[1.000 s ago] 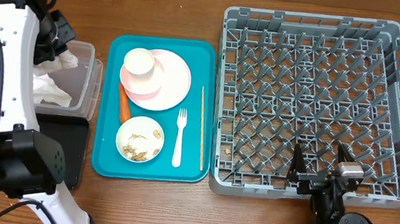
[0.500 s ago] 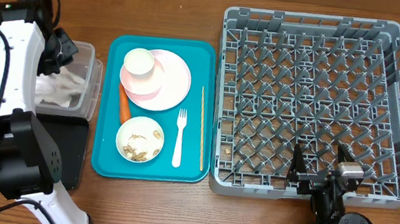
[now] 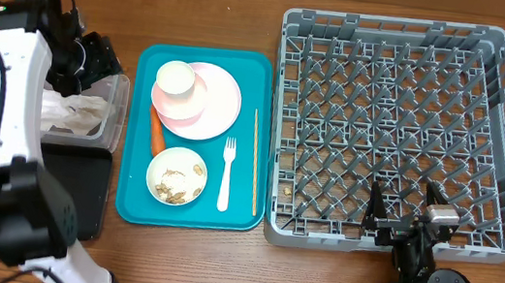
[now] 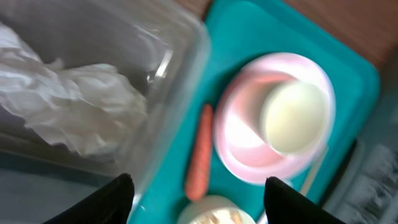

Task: Sort waste into correct bins and load items into the dishwasher
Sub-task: 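Move the left gripper to the rice bowl rim and grasp it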

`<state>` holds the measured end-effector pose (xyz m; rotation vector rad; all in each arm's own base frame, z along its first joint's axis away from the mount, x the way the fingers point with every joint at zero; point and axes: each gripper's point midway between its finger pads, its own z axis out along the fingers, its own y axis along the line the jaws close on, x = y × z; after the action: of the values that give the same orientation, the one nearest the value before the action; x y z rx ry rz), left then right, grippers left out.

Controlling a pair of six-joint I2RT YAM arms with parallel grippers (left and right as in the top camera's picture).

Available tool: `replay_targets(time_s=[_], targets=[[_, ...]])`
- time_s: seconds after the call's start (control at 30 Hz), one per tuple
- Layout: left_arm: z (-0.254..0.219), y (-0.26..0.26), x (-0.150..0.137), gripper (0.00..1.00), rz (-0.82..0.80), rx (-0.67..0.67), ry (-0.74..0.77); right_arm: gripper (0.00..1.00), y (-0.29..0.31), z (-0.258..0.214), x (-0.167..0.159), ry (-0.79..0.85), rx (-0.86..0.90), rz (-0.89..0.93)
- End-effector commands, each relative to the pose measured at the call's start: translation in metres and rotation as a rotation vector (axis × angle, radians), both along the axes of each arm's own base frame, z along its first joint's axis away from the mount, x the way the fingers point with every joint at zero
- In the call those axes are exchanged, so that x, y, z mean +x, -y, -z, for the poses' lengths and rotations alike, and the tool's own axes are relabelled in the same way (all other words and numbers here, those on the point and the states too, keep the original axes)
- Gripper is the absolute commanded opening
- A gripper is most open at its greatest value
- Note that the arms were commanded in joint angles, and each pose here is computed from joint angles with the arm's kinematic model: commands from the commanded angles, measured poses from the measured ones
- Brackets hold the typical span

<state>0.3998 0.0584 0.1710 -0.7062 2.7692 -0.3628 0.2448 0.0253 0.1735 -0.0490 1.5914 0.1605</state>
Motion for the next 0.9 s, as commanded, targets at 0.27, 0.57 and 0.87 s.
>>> replay_targets(time_s=[0.27,0.57,0.87], targets=[[-0.088,0.137,-0.062,0.7,0.416,0.001,0.158,1.0,0.001,0.002,0.0,0.001,0.005,0.005],[-0.016,0.218,-0.095,0.71,0.559,0.099,0.037,1.0,0.001,0.002,0.0,0.001,0.005,0.005],[0.033,0.255,-0.119,0.74,0.646,0.093,0.001,1.0,0.001,0.002,0.0,0.001,0.005,0.005]])
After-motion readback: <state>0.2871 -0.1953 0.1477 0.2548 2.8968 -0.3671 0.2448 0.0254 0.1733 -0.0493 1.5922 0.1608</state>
